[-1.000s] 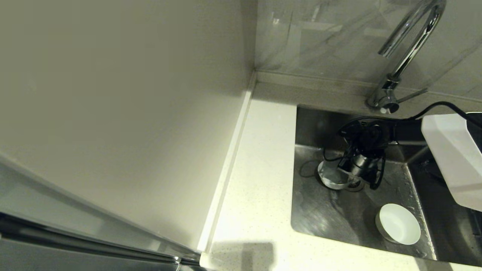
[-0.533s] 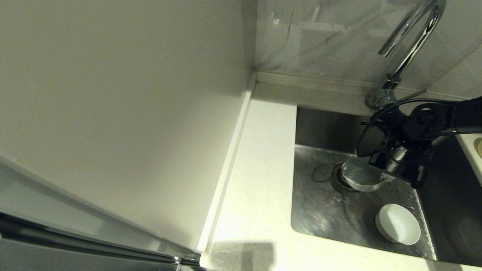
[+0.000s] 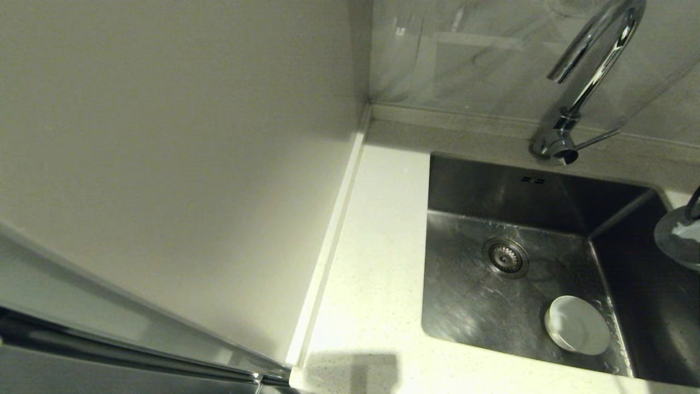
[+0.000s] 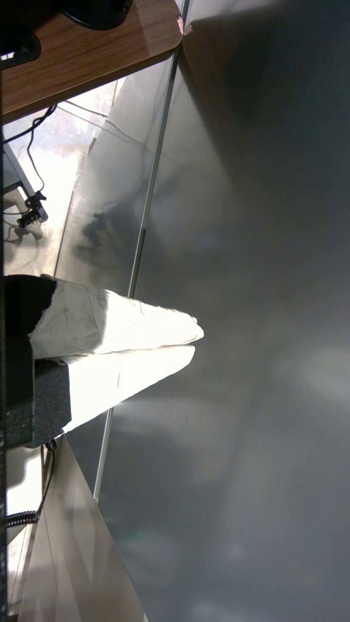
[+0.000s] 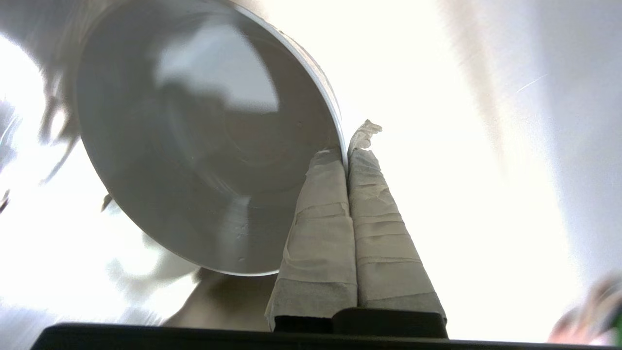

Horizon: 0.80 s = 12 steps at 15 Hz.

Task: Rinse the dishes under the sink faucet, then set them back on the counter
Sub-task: Put a bowl back to the table from the sink

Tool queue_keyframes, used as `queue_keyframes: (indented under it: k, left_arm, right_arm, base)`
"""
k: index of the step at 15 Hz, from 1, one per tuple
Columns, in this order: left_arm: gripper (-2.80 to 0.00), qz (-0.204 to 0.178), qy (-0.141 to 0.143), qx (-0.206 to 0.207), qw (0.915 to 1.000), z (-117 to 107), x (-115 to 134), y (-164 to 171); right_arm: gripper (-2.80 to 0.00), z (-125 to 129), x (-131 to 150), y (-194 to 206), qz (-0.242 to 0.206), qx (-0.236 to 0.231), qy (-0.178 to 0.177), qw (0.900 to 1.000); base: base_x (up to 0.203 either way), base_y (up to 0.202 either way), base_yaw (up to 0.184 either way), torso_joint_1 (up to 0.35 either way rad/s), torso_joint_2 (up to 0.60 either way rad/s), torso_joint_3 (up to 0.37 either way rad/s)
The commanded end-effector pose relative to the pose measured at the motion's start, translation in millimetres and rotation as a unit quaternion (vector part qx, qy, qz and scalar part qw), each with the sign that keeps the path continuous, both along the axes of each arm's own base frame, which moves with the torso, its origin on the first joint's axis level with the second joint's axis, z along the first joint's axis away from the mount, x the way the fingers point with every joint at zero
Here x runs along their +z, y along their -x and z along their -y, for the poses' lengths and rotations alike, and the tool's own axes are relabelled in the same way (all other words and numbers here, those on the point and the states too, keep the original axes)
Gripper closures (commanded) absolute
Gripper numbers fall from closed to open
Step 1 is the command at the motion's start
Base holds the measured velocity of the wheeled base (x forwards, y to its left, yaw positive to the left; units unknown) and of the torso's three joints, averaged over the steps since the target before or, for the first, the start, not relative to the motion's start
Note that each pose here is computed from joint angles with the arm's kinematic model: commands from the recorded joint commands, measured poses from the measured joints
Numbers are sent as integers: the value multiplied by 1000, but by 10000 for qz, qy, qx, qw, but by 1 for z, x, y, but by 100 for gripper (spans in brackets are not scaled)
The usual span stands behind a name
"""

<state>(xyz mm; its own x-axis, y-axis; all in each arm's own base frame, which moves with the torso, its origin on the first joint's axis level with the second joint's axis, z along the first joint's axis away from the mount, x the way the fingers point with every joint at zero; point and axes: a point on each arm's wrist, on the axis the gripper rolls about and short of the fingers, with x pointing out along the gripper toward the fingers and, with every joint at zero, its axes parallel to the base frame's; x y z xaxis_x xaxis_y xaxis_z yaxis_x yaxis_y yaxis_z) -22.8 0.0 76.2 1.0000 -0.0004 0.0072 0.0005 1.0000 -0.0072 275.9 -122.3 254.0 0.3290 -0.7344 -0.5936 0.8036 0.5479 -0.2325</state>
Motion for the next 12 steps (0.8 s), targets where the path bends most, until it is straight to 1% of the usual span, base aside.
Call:
queue_keyframes:
  k: [1, 2, 3, 4, 5, 6, 7, 8, 9, 10, 12]
  left_arm:
    - [0, -13, 2, 2, 10000, 0, -1, 0]
    - [0, -13, 2, -6, 10000, 0, -1, 0]
    - [0, -13, 2, -3, 10000, 0, -1, 0]
    - [0, -11, 2, 2, 10000, 0, -1, 0]
    - [0, -13, 2, 2, 10000, 0, -1, 0]
    - [0, -8, 2, 2, 10000, 0, -1, 0]
    - [0, -13, 2, 2, 10000, 0, -1, 0]
    - [0, -13, 2, 2, 10000, 0, -1, 0]
    - [0, -9, 2, -4, 10000, 0, -1, 0]
    - [0, -6, 2, 0, 10000, 0, -1, 0]
    - [0, -13, 2, -3, 10000, 0, -1, 0]
  right_arm:
    - [0, 8, 41, 13, 560, 376, 1247, 9899]
    - [0, 9, 53, 13, 711, 554, 1825, 9791]
    - [0, 9, 67, 14, 924, 696, 2458, 9624]
    - [0, 7, 83, 17, 1210, 850, 3136, 9380]
    - [0, 4, 97, 23, 1510, 1026, 3719, 9102]
    - [0, -2, 112, 31, 1880, 1267, 4322, 8728]
    - [0, -6, 124, 41, 2150, 1368, 4729, 8435]
    - [0, -7, 132, 51, 2356, 1299, 4985, 8241]
    - [0, -7, 132, 56, 2526, 1218, 5067, 8152]
    - [0, -7, 128, 58, 2764, 1156, 5054, 8092]
    - [0, -8, 116, 61, 3187, 1032, 5099, 7923]
  base:
    - [0, 0, 0, 0, 0, 0]
    - [0, 0, 0, 0, 0, 0]
    - [0, 0, 0, 0, 0, 0]
    - [0, 0, 0, 0, 0, 0]
    - [0, 0, 0, 0, 0, 0]
    - [0, 0, 0, 0, 0, 0]
    - [0, 0, 0, 0, 0, 0]
    - [0, 0, 0, 0, 0, 0]
    - [0, 0, 0, 0, 0, 0]
    - [0, 0, 0, 0, 0, 0]
    - [0, 0, 0, 0, 0, 0]
